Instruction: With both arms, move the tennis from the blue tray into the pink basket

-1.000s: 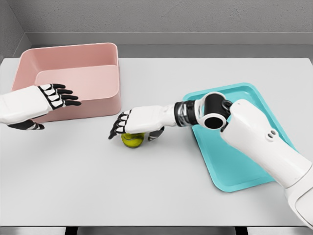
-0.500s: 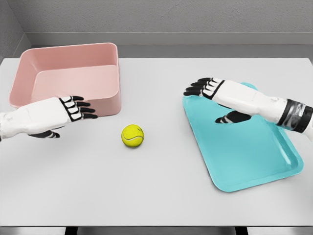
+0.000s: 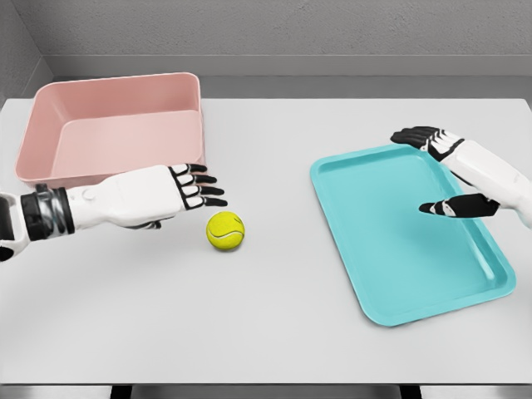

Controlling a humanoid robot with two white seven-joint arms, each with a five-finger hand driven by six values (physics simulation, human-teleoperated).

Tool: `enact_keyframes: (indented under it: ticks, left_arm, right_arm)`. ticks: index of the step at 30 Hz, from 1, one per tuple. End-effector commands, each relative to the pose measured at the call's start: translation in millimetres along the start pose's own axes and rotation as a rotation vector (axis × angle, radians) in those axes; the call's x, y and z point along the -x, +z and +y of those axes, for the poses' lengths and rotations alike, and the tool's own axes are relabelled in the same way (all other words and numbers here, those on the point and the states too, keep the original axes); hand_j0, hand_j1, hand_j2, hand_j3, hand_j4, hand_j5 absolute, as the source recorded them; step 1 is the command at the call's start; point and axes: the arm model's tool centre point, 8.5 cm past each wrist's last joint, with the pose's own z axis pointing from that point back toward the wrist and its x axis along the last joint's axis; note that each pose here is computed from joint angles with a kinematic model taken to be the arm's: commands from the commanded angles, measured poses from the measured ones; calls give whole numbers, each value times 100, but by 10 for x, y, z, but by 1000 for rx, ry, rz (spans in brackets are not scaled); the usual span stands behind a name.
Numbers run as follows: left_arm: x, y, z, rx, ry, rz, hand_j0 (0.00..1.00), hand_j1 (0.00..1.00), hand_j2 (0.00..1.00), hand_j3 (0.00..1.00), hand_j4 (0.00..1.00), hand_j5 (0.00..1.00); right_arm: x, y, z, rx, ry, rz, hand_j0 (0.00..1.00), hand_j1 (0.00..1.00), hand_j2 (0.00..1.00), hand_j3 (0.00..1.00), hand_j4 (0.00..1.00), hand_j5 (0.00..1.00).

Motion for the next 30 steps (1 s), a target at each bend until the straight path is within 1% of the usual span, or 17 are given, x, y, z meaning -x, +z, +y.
enact_keyframes:
  ticks: [1,2,3,6,7,13,14,16,17,19,20,22,24,27,30]
  left_arm:
    - [-128,-167,-84,0,23,-45,100,100,100,100,100,100]
    - [-138,-194,-83,7,10,-51,100,100,100,100,100,100]
    - [-152,-228,-69,1,10,-58,100,100,100,100,100,100]
    - [-198,-331,-46,13,-5,-94,100,100,100,100,100,100]
    - [-226,-386,-26,6,-6,-108,100,100,100,100,100,100]
    - [-138,-532,-77,33,10,-117,100,100,100,100,100,100]
    - [-142,-562,-95,46,8,-127,100,100,100,100,100,100]
    - [-151,-639,-89,39,15,-135,100,100,100,100,100,100]
    - [-158,-659,-101,48,13,-142,100,100,100,100,100,100]
    - [-158,-664,-148,57,24,-143,100,100,100,100,100,100]
    - [-156,-658,-148,50,46,-146,100,100,100,100,100,100]
    - [-146,-619,-163,51,65,-146,100,100,100,100,100,100]
    - [-149,-586,-203,66,73,-148,100,100,100,100,100,100]
    - [-137,-578,-210,65,82,-145,100,100,100,100,100,100]
    - [-114,-589,-253,73,93,-138,100,100,100,100,100,100]
  right_arm:
    - [31,12,9,16,-18,8,100,100,100,100,100,100]
    - [74,28,34,14,-30,19,100,100,100,100,100,100]
    - [65,22,32,16,-31,16,100,100,100,100,100,100]
    - [83,31,38,14,-32,22,100,100,100,100,100,100]
    - [83,31,38,14,-32,22,100,100,100,100,100,100]
    - [82,29,41,15,-33,21,100,100,100,100,100,100]
    - [82,29,41,15,-33,21,100,100,100,100,100,100]
    - [82,29,41,15,-33,21,100,100,100,100,100,100]
    - [82,29,41,15,-33,21,100,100,100,100,100,100]
    - [82,29,41,15,-33,21,100,100,100,100,100,100]
    - [87,33,40,14,-33,23,100,100,100,100,100,100]
    - [87,33,40,14,-33,23,100,100,100,100,100,100]
    - [87,33,40,14,-33,23,100,100,100,100,100,100]
    - [95,39,50,13,-36,26,100,100,100,100,100,100]
    - [95,39,50,13,-36,26,100,100,100,100,100,100]
